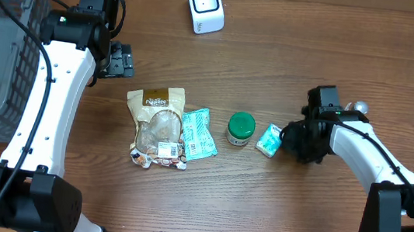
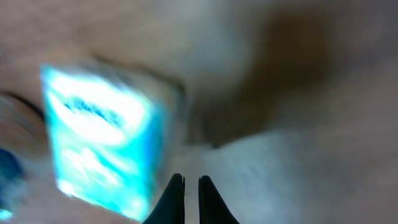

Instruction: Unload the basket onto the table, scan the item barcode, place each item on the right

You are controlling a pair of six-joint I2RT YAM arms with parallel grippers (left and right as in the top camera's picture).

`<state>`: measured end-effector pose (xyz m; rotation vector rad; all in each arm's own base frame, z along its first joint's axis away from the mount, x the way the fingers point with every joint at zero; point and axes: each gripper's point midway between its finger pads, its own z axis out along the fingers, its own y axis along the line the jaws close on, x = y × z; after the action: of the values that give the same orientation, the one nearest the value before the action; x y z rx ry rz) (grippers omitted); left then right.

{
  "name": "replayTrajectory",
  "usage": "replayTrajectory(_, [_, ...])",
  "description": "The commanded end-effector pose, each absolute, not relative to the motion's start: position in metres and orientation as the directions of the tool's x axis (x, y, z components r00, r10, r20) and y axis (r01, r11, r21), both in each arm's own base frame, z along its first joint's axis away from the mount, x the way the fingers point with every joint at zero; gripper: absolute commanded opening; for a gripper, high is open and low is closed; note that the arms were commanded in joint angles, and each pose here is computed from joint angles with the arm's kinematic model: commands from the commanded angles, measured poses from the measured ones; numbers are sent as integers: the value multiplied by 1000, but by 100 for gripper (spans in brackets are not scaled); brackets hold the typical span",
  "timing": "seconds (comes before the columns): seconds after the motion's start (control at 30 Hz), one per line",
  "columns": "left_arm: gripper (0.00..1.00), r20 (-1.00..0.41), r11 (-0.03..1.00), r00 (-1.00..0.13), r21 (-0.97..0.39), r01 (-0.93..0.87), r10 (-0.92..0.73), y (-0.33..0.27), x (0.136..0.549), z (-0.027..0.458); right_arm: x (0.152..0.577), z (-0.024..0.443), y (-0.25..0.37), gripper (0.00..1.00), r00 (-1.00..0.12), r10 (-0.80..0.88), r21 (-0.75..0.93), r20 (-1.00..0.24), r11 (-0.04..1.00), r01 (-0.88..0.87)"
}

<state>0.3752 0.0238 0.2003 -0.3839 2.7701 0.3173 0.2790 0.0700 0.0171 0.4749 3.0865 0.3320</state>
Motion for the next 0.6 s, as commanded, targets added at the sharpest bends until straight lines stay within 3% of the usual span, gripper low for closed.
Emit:
replayTrajectory(0.0, [100, -358, 936, -907, 183, -301, -222, 28, 378, 204, 263, 14, 67, 6, -949, 302, 172, 93, 934, 314])
replayTrajectory(0.1, [100, -358, 936, -907, 183, -301, -222, 28, 378, 204, 257, 23, 66, 5, -944, 302, 154, 132, 935, 320])
replayTrajectory(0.2, [99, -358, 936, -907, 183, -301, -222, 28, 378, 204, 274, 40, 68, 5, -953, 289, 171, 94, 938, 301])
replayTrajectory(0.4, [100, -358, 936, -907, 183, -301, -222, 28, 378, 204, 341, 65, 65, 5, -947, 280, 208, -157, 947, 246])
replayTrajectory(0.57, [100, -358, 936, -907, 183, -301, -222, 28, 378, 204, 369, 65, 65, 4, -925, 285, 223, -253, 947, 231])
